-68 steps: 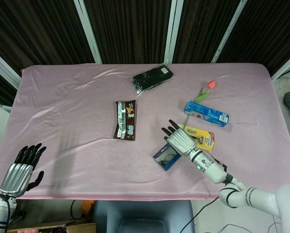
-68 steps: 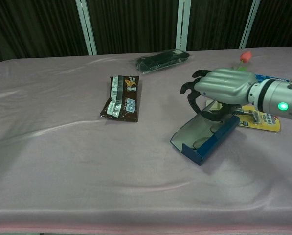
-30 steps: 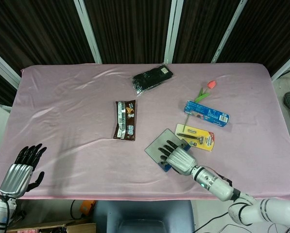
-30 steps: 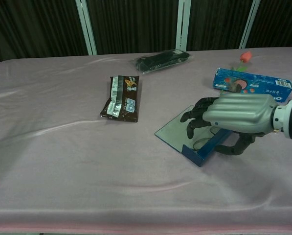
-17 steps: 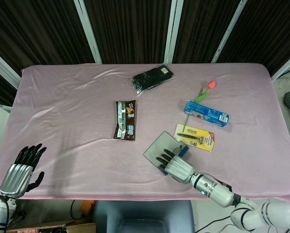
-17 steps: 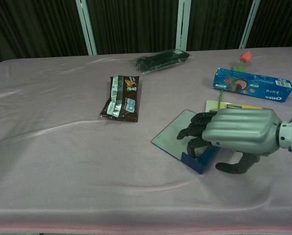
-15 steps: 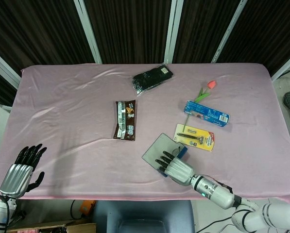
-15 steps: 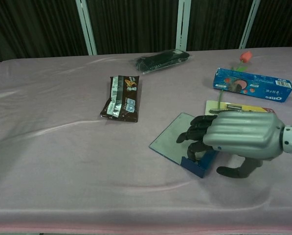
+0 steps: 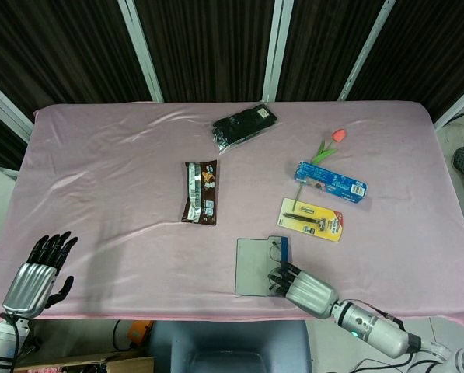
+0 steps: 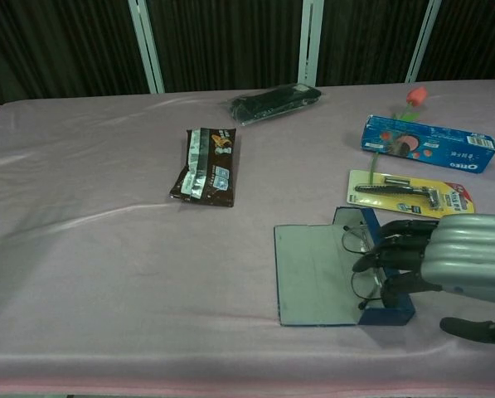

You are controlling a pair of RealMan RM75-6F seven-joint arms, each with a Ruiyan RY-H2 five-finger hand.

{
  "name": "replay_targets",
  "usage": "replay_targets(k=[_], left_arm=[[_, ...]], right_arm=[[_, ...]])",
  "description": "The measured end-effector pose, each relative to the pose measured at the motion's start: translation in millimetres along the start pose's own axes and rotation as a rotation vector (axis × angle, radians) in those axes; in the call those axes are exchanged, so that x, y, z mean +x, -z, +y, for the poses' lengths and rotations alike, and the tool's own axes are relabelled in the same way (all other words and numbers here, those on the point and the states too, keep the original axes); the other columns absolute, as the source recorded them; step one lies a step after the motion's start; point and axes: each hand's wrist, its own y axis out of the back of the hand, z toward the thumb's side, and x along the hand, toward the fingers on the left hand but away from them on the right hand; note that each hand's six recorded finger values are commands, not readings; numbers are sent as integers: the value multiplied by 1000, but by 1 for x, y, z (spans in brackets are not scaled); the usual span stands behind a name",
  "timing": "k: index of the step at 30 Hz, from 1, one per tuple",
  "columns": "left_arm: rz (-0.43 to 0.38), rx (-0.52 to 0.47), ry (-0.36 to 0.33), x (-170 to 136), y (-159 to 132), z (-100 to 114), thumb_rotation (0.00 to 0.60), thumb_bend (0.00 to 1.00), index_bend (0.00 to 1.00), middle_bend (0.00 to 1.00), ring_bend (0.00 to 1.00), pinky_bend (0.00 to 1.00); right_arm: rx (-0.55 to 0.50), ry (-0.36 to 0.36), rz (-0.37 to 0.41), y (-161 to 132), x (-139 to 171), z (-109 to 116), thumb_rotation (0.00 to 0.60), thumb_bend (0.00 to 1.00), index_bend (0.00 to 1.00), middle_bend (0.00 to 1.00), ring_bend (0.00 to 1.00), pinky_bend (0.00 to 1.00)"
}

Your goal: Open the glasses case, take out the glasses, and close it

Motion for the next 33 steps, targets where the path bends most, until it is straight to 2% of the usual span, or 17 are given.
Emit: replay_targets(k=[9,16,26,33], left_arm=[[-14,26,6,0,-7,-5,600,413,0,0,0,0],[-15,33,18,3,-10,-9,600,413,0,0,0,0],[-9,36,24,5,-10,-11,600,413,0,0,0,0],[-5,40,33,8,-10,-13,600,414,0,0,0,0]], right_arm=[[-52,-41,-73,31,20,-26,600,554,459,188,141,0],[-62,-36,-164,65,25,-34,600,554,459,188,141,0],[-57,-34,-257,101,11,-34,600,554,460,188,141,0],[-31,-30,-324,126,-10,-31,600,554,462,188,140,0]])
